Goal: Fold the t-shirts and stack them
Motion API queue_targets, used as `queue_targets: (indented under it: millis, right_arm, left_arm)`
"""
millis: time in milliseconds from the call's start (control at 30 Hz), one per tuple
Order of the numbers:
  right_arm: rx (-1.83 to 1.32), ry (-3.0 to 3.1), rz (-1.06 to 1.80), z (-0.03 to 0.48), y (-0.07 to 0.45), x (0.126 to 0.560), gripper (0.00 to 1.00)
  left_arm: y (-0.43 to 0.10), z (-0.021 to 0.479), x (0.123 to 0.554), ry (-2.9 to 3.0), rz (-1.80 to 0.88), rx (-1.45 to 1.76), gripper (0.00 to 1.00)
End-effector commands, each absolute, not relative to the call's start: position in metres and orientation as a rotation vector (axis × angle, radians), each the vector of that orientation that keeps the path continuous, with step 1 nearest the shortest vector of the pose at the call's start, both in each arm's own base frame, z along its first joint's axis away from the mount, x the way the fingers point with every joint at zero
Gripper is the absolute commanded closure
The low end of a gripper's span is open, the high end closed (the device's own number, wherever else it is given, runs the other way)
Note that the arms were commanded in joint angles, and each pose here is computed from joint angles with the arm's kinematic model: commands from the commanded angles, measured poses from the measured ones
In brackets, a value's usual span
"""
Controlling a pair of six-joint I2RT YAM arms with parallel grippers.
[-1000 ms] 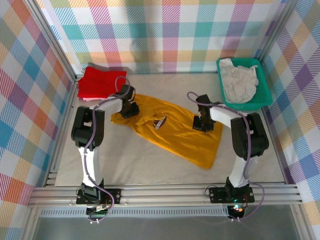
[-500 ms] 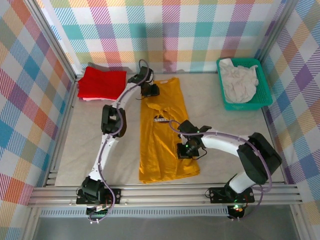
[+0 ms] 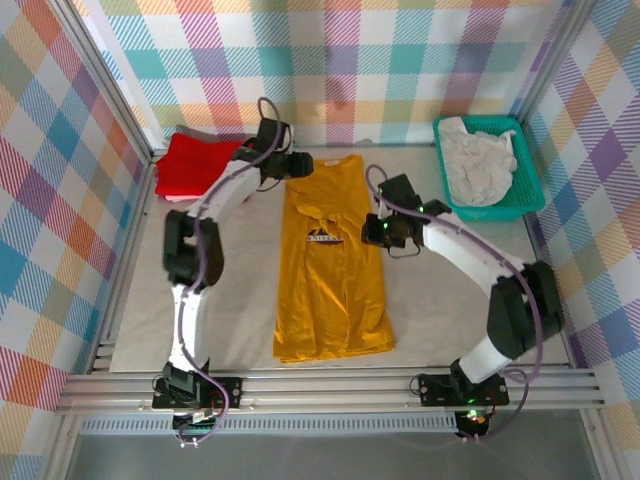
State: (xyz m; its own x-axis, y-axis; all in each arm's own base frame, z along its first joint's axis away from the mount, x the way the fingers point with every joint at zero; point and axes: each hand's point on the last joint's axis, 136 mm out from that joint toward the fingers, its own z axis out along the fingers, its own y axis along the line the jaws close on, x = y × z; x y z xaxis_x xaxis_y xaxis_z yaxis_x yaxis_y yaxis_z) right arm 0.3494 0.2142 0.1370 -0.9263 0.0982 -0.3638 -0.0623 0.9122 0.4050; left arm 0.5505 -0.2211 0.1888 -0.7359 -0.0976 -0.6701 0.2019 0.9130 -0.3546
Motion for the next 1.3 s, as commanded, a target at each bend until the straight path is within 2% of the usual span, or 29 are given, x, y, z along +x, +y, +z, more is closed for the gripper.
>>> queue_targets:
  millis: [0, 100, 233, 600, 833, 967, 1100, 1133, 1267]
  right_arm:
    - [0.001, 2.704, 0.498, 0.126, 0.212, 0.384, 0.95]
    - [-0.006, 2.736, 0.458, 0.109, 0.219, 0.417, 1.0]
    - [0.011, 2.768, 0.479, 0.09, 0.23, 0.447, 1.0]
    - [0.148, 2.814, 0.492, 0.036, 0.241, 0.5, 1.0]
    - [0.255, 2.848, 0.513, 0.007, 0.234, 0.533, 1.0]
    - [0.313, 2.823, 0.535, 0.0, 0.229, 0.56, 1.0]
    - [0.308, 2.756, 0.59, 0.017, 0.229, 0.582, 0.97]
    - [0.296, 2.739, 0.625, 0.028, 0.232, 0.585, 0.95]
    - [0.201, 2.672, 0.734, 0.109, 0.243, 0.572, 0.89]
  left_arm:
    - [-0.214, 0.212, 0.534, 2.225, -0.572, 0.01, 0.52]
    - [-0.209, 0.168, 0.512, 2.276, -0.542, -0.007, 0.54]
    - [-0.21, 0.126, 0.513, 2.378, -0.519, -0.021, 0.61]
    - [-0.223, 0.04, 0.549, 2.571, -0.457, -0.086, 0.63]
    - [-0.23, 0.016, 0.578, 2.621, -0.49, -0.179, 0.65]
    - [-0.226, 0.013, 0.597, 2.606, -0.501, -0.224, 0.65]
    - [-0.222, 0.039, 0.621, 2.522, -0.519, -0.225, 0.61]
    - [-0.221, 0.054, 0.628, 2.497, -0.53, -0.218, 0.6]
    - [-0.212, 0.131, 0.629, 2.417, -0.518, -0.176, 0.47]
